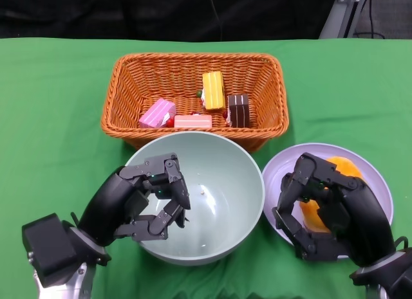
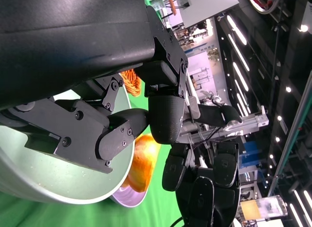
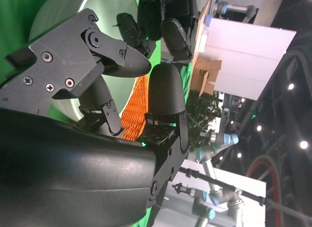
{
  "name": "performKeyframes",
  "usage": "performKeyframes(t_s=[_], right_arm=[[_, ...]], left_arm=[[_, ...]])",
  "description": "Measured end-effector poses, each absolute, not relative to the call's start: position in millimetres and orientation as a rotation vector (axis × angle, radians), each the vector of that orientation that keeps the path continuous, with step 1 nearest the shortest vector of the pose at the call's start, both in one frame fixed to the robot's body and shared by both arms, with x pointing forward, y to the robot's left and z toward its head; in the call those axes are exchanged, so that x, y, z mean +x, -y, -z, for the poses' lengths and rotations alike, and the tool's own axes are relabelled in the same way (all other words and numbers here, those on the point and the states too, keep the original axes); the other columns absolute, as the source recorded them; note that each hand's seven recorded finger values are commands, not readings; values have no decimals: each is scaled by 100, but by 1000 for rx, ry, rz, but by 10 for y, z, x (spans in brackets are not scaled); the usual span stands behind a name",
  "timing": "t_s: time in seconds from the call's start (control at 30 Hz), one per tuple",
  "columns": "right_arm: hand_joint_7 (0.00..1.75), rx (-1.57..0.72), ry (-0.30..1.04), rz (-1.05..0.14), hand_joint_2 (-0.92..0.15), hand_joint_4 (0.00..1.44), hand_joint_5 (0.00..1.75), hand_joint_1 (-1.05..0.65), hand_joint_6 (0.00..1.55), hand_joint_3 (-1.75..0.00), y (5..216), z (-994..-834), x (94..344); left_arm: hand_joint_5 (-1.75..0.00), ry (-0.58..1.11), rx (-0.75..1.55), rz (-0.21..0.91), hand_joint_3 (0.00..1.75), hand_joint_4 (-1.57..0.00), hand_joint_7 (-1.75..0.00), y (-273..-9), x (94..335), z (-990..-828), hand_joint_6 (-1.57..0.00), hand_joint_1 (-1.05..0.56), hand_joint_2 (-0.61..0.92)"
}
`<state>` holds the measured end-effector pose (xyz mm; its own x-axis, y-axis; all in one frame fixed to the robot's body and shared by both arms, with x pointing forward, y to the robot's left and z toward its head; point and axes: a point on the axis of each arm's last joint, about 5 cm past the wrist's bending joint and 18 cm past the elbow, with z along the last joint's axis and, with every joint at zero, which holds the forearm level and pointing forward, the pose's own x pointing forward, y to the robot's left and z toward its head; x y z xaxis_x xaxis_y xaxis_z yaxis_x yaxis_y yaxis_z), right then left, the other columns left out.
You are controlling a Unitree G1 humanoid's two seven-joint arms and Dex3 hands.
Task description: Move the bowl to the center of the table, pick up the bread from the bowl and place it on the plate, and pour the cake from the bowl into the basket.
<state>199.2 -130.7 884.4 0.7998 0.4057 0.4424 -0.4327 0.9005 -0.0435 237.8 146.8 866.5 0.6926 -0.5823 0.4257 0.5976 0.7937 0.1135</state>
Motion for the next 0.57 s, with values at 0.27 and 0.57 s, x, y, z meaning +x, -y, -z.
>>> performKeyframes(t_s=[0.27,0.57], right_arm=[[153,62,457,-450,-55,78,175,-27,65,-94,1303,-8845,1986],[153,63,452,-444,-60,77,175,-28,64,-85,1298,-8846,1984]], left_arm=[[-175,457,-45,658,101,-74,-159,-1474,2387,-8675,-62,-16,68],[-175,463,-47,655,105,-75,-160,-1477,2392,-8688,-62,-15,66]])
